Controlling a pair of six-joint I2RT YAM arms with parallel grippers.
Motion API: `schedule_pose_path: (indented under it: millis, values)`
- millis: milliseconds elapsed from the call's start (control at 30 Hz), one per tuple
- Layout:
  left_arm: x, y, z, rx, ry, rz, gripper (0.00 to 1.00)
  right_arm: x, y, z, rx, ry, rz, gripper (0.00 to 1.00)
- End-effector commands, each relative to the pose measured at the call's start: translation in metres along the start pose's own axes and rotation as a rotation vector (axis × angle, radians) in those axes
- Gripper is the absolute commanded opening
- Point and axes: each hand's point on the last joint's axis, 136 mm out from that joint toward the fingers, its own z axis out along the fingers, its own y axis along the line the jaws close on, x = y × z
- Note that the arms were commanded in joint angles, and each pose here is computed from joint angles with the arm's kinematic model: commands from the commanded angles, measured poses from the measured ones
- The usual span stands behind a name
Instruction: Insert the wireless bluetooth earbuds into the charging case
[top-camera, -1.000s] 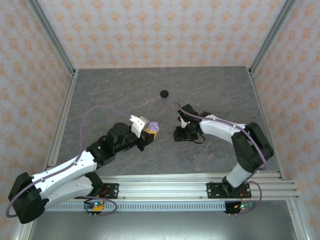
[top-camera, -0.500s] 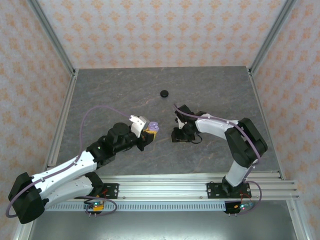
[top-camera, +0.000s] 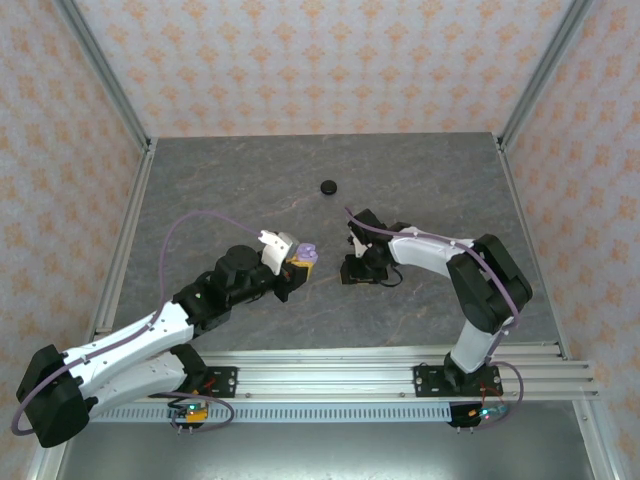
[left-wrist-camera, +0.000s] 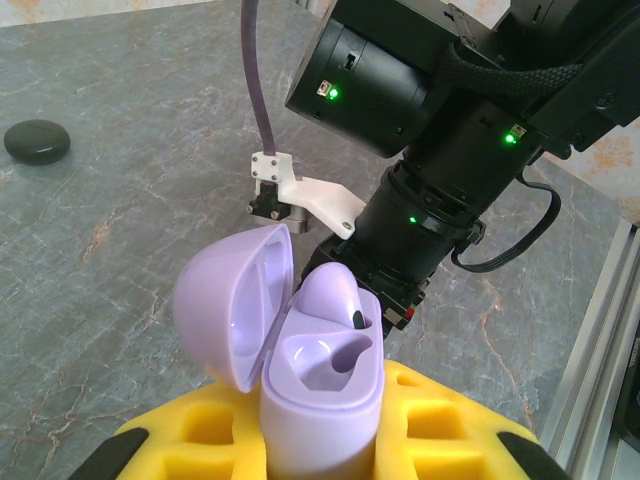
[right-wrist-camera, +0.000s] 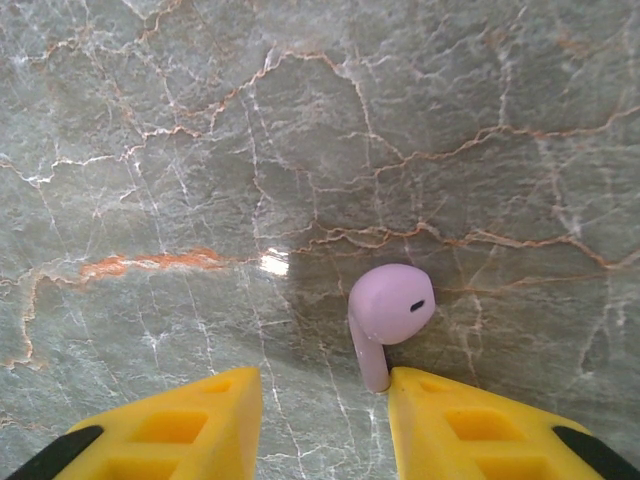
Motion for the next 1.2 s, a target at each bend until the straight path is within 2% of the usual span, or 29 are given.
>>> schedule_pose_path:
  millis: [0,267,633,1167]
  values:
    - [0.000,0.000,-0.004,-0.003,-0.015,0.000,0.05,-0.009,0.008,-0.004,-0.016,-0.030,0.000,0.39]
    - [0.003,0.001,-0.003,-0.007,-0.011,0.000,0.05,-0.012,0.012,-0.015,-0.026,-0.069,-0.002,0.39]
    - [0.002,0.002,-0.005,-0.013,-0.013,0.001,0.05,-0.020,-0.010,-0.027,0.129,-0.099,0.029,0.39]
    - [0.001,0.004,-0.006,-0.028,-0.018,0.003,0.05,-0.027,-0.013,-0.019,0.192,-0.033,0.048,0.38]
